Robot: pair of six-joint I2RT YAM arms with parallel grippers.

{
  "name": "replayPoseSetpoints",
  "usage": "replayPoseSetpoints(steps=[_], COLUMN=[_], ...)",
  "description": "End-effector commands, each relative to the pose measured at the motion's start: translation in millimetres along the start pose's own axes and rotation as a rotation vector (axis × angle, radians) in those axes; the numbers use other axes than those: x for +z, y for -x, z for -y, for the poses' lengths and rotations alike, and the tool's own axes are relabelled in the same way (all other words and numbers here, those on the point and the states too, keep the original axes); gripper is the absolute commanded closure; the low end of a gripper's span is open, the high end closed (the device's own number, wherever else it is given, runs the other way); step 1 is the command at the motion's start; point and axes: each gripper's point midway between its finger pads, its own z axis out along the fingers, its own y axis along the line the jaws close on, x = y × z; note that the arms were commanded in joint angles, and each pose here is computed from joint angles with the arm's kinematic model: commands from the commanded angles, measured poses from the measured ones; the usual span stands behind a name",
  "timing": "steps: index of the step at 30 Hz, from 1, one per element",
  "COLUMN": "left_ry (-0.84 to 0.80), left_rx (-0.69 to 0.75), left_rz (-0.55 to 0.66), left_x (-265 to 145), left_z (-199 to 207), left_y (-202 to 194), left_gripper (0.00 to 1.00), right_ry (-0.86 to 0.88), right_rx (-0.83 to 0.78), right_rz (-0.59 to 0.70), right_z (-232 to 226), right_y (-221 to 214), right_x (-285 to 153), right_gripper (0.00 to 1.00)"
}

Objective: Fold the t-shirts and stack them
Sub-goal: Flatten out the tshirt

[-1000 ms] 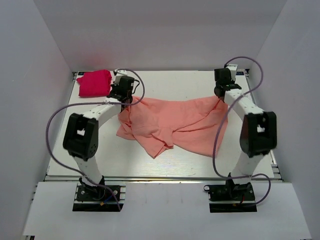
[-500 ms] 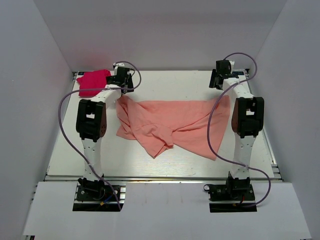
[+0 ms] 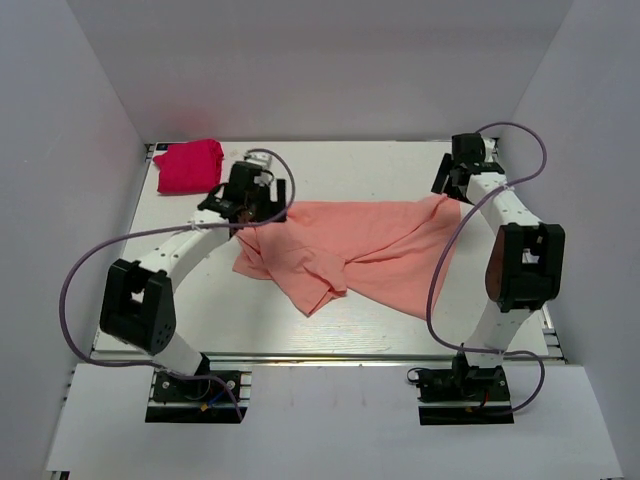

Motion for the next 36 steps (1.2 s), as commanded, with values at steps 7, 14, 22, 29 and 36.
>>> replayPoseSetpoints(steps=[7, 14, 22, 29, 36], left_ry=[-0.392, -0.475, -0.392, -0.229, -0.110], left_rx=[0.217, 0.242, 0.340, 0.387, 0.409], left_rz=[-0.323, -0.264, -0.326, -0.302, -0.324], left_x=[-69.4, -91.8, -77.7, -69.8, -60.9], left_z=[114.7, 139.2, 148.8, 139.4, 119.8], left_y=[-176.5, -191.4, -214.6, -207.5, -217.9], left_gripper=[0.00, 0.07, 0.17, 0.38, 0.57], right_ry=[0.029, 0.024, 0.016, 0.008, -0.006], right_rx=[0.083, 0.079, 0.078, 0.078, 0.081], right_rz=[-0.102, -0.111, -0.119, -0.114, -0.113], right_z=[21.5, 33.3, 40.3, 43.7, 48.8], right_y=[-51.8, -73.5, -84.7, -84.8, -85.6], right_x=[-24.4, -32.4, -38.1, -39.6, -39.5], right_gripper=[0.10, 0.10, 0.10, 0.10, 0.10])
